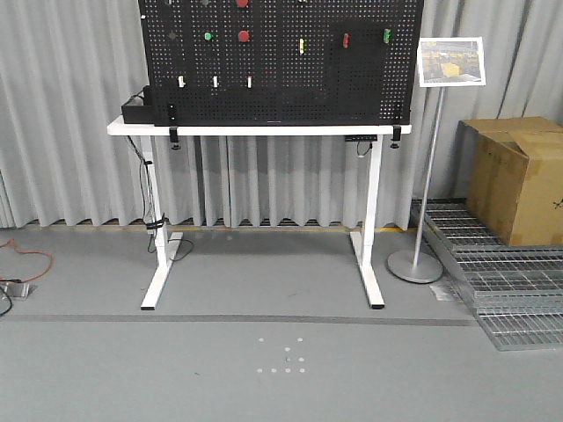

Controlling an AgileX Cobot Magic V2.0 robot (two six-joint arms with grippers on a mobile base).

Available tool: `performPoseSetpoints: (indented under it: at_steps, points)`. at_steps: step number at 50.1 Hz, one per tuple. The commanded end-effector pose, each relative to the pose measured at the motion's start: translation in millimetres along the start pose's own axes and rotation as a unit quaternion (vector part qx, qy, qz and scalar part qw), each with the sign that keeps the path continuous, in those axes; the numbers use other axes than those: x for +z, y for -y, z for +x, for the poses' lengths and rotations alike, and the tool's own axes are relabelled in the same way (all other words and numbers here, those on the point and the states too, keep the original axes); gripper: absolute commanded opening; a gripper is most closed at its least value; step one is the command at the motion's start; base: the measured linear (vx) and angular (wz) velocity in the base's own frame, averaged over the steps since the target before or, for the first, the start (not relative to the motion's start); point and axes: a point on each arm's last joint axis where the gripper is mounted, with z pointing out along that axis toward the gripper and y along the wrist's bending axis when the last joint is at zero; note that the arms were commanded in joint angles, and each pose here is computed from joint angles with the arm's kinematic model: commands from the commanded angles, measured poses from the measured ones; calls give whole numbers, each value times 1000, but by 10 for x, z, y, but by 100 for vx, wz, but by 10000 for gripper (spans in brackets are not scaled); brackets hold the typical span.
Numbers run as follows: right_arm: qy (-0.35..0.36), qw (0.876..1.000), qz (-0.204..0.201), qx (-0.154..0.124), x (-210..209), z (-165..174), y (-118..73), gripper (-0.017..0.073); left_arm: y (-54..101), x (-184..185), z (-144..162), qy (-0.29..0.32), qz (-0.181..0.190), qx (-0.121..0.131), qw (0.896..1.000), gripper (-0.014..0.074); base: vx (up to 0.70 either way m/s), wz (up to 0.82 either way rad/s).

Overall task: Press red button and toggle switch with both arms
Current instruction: 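Drive the base forward up to the black pegboard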

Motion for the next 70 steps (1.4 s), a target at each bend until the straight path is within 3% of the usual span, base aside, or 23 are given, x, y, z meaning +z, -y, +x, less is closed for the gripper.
performPoseSetpoints:
  at_steps: [1,44,70]
  points:
    - [45,999,2,-6,-7,-47,1,-3,-3,3,34,31,-9,-6,999,1,0,0]
    - [45,999,2,-6,-7,-47,1,-3,-3,3,34,31,-9,-6,999,1,1,0]
    - [45,999,2,-6,-7,-47,1,-3,-2,3,34,32,-9,-6,999,1,24,-4]
